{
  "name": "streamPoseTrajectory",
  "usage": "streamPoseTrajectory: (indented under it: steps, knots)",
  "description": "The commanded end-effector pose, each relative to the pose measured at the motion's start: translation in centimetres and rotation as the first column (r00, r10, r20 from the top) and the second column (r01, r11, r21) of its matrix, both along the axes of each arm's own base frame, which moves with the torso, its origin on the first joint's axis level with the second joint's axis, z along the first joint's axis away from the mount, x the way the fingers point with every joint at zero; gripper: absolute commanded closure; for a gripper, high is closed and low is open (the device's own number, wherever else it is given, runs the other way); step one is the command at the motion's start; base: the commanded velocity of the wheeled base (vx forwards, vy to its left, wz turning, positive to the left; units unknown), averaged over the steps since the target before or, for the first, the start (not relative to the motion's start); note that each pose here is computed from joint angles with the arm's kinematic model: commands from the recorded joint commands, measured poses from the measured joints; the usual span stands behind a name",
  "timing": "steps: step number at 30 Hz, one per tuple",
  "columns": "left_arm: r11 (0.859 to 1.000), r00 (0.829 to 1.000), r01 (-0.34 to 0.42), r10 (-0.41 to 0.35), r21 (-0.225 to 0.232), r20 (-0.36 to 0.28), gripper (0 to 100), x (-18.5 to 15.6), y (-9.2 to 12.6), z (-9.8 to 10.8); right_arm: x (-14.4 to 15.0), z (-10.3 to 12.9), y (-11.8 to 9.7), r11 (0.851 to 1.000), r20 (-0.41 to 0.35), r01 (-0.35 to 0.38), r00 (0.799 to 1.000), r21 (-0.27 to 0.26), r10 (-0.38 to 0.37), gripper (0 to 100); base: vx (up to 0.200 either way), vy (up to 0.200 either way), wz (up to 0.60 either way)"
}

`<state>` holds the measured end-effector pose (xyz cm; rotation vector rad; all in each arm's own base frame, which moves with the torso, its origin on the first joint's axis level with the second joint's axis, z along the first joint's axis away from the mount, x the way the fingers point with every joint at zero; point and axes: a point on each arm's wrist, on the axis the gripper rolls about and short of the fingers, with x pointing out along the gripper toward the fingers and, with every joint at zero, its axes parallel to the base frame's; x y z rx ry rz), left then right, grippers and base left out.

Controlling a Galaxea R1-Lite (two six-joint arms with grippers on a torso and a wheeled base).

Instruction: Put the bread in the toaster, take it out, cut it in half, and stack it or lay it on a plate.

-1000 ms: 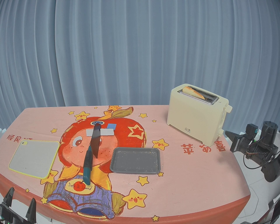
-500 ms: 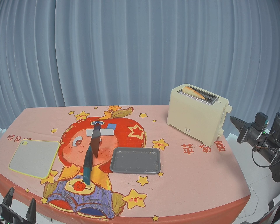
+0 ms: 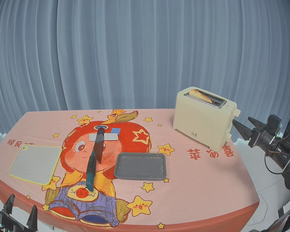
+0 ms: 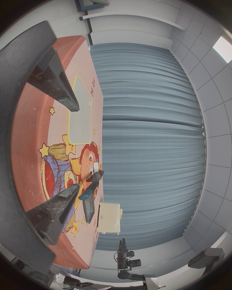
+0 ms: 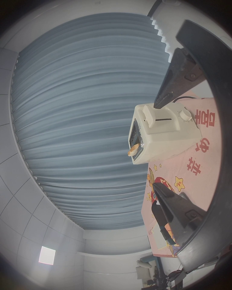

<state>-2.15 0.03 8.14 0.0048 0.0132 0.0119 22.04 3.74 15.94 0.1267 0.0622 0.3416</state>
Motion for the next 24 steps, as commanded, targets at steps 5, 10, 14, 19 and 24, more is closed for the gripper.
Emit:
streamPoseTrajectory:
  steps: [5,10,14,19,24]
  knots:
    - [1.000,1.000,-0.002,0.002,0.000,-0.019,0,0.1,0.0,-0.5,-0.1,1.1,0.0,1.000,-0.003,-0.003,1.000,-0.018,0.003,0,0.000,0.000,0.00]
    - [1.000,1.000,0.000,0.000,0.000,-0.019,0,0.1,0.0,-0.5,1.2,2.8,-0.3,0.995,0.001,-0.007,1.000,-0.095,0.007,0,0.000,0.000,0.00]
    - [1.000,1.000,0.000,0.000,0.000,-0.019,0,0.1,0.0,-0.5,2.4,4.7,-0.1,0.990,0.003,-0.080,0.997,-0.117,0.081,0,0.000,0.000,0.00]
    - [1.000,1.000,-0.002,0.002,0.000,-0.019,0,0.1,0.0,-0.5,3.9,6.6,-0.2,0.987,-0.033,-0.111,0.994,-0.116,0.107,0,0.000,0.000,0.00]
    - [1.000,1.000,-0.002,0.002,0.000,-0.019,0,0.1,0.0,-0.5,5.8,7.3,-0.7,0.984,-0.066,-0.098,0.994,-0.150,0.089,0,0.000,0.000,0.00]
